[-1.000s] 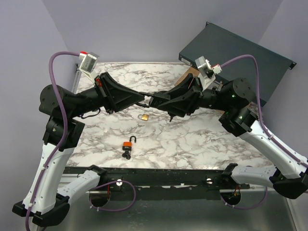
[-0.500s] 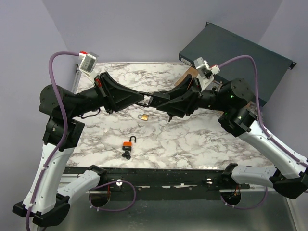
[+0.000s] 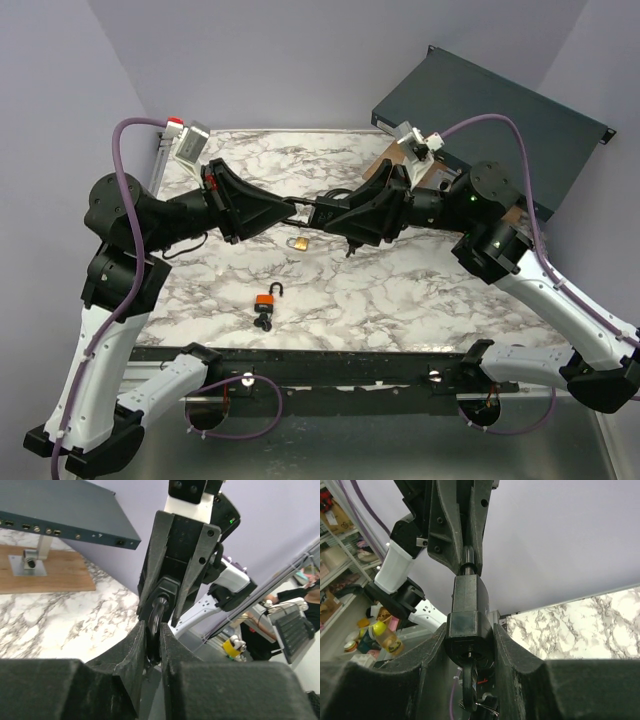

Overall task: Lock with the key
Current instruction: Lock the lock.

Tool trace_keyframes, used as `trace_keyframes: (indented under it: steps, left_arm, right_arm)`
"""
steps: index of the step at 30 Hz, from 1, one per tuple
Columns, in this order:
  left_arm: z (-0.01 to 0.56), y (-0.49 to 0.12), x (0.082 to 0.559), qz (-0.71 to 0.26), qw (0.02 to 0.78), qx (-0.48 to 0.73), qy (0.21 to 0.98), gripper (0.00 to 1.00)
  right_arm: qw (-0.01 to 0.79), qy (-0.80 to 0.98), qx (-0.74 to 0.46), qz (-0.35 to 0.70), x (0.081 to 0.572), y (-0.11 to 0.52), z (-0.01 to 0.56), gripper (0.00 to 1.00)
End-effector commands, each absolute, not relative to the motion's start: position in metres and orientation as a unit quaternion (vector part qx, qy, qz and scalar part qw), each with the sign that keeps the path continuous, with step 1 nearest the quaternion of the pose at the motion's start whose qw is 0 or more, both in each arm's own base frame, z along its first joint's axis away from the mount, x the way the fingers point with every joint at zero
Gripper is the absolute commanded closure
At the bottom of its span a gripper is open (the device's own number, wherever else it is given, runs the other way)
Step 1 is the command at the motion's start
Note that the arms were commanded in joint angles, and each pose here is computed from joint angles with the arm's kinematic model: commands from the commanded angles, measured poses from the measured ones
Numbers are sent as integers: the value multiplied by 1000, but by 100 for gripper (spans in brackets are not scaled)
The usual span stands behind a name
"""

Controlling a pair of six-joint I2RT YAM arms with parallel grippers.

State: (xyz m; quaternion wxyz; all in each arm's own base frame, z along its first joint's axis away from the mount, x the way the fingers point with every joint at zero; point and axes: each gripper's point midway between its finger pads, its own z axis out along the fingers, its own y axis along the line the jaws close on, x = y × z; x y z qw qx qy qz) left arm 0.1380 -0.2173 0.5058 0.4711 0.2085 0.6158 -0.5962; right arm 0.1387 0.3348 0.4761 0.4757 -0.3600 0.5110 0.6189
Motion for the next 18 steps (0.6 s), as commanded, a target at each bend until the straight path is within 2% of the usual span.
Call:
trace_keyframes:
  steps: [1,9,18]
  left_arm:
    - [494,-207,142,-545,501,216,637,83]
    - [490,-203,144,-520,510,223,648,83]
    - [481,-207,149,-519,497,226,658,89]
  right_arm:
    - [491,492,-344,631,131,325,498,99]
    - [485,507,-341,626,133,325,491,99]
    - [474,509,-343,631,132,328,492,99]
